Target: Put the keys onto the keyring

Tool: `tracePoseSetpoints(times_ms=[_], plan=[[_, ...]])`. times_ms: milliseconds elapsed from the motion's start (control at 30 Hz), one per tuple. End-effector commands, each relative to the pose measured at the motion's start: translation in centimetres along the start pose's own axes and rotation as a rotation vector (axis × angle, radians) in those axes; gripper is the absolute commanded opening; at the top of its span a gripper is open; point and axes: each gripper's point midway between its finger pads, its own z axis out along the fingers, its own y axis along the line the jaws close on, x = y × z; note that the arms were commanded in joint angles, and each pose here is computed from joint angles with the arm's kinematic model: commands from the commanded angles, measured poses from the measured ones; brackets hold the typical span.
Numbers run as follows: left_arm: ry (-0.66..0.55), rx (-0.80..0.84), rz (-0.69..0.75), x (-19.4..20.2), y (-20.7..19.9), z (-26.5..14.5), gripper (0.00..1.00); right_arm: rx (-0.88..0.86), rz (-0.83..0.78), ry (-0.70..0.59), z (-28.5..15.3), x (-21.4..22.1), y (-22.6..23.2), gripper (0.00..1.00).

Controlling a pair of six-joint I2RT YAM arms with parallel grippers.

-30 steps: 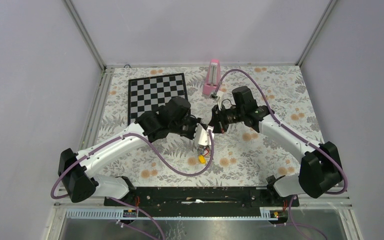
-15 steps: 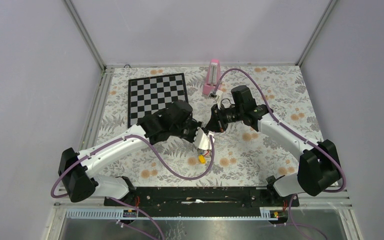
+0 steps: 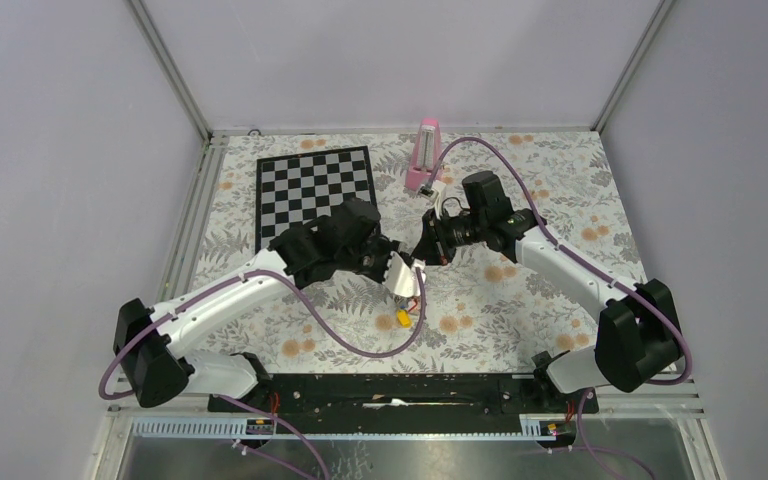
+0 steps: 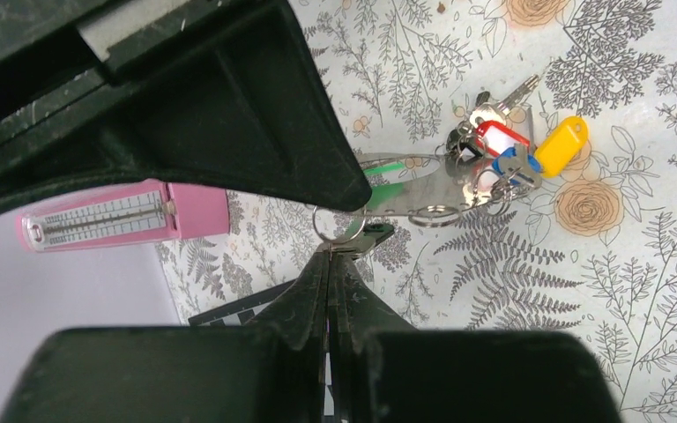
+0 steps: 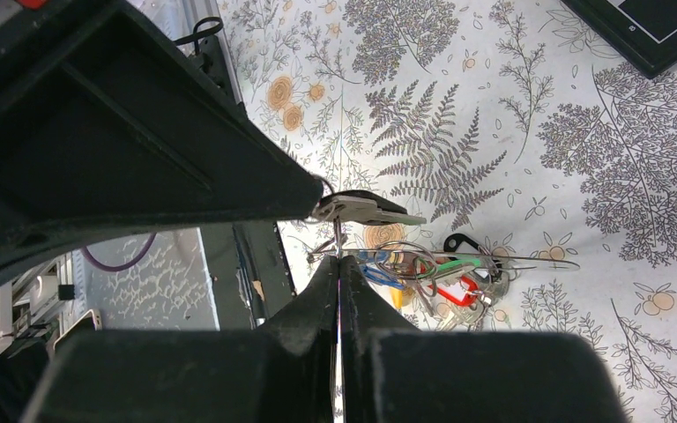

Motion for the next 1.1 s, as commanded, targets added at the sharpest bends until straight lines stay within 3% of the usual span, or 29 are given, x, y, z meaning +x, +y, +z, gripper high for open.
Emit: tracePoseSetpoints(times_ms=[0, 1067], plan=[[-0.030, -0.053, 0.014, -0.6, 1.3, -1.7, 0.00, -0.030, -0.039, -0.014, -0.1, -1.1, 1.0, 0.00], [-0.061, -0.033, 0.080, -1.7, 2.2, -0.3, 0.00, -0.059, 0.004, 0.009, 0.7, -1.0, 0.6, 0.00]])
